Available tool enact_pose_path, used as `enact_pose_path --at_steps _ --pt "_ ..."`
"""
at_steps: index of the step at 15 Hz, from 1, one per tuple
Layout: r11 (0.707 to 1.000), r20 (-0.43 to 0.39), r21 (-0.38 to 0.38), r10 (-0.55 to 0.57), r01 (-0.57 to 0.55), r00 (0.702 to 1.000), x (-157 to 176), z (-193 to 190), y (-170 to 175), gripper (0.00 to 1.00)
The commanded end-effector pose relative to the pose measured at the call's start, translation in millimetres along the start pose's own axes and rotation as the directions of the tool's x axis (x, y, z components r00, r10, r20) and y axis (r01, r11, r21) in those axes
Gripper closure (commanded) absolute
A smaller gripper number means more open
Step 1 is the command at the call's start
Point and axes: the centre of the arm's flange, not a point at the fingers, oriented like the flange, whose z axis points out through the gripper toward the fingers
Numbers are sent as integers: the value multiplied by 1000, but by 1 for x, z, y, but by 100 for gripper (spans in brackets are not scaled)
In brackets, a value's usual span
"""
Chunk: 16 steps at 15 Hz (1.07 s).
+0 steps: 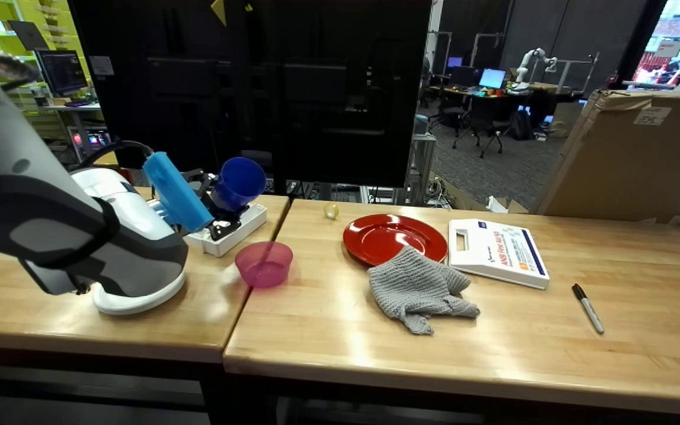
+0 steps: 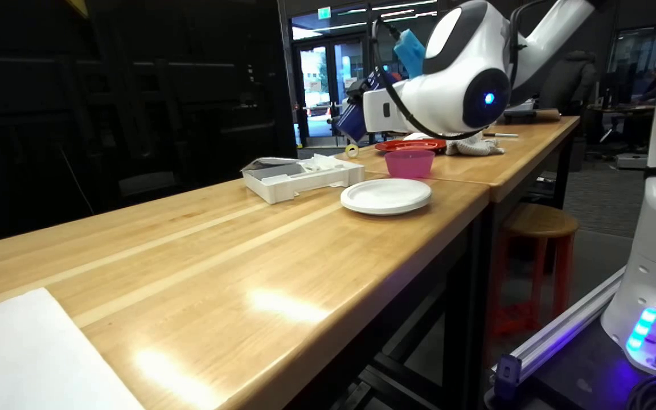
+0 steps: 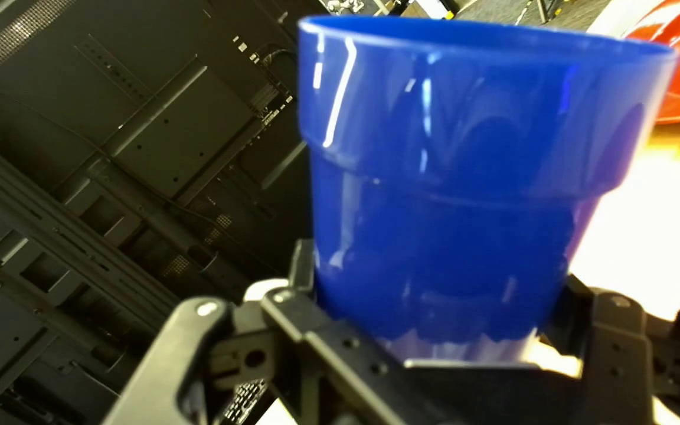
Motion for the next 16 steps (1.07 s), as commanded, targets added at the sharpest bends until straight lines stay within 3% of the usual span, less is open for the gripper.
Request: enact_pose_path --at_steps 1,16 --pt "1000 4 -24 15 -15 1000 4 5 9 42" --pt "993 -13 1 115 -115 993 17 -7 18 42"
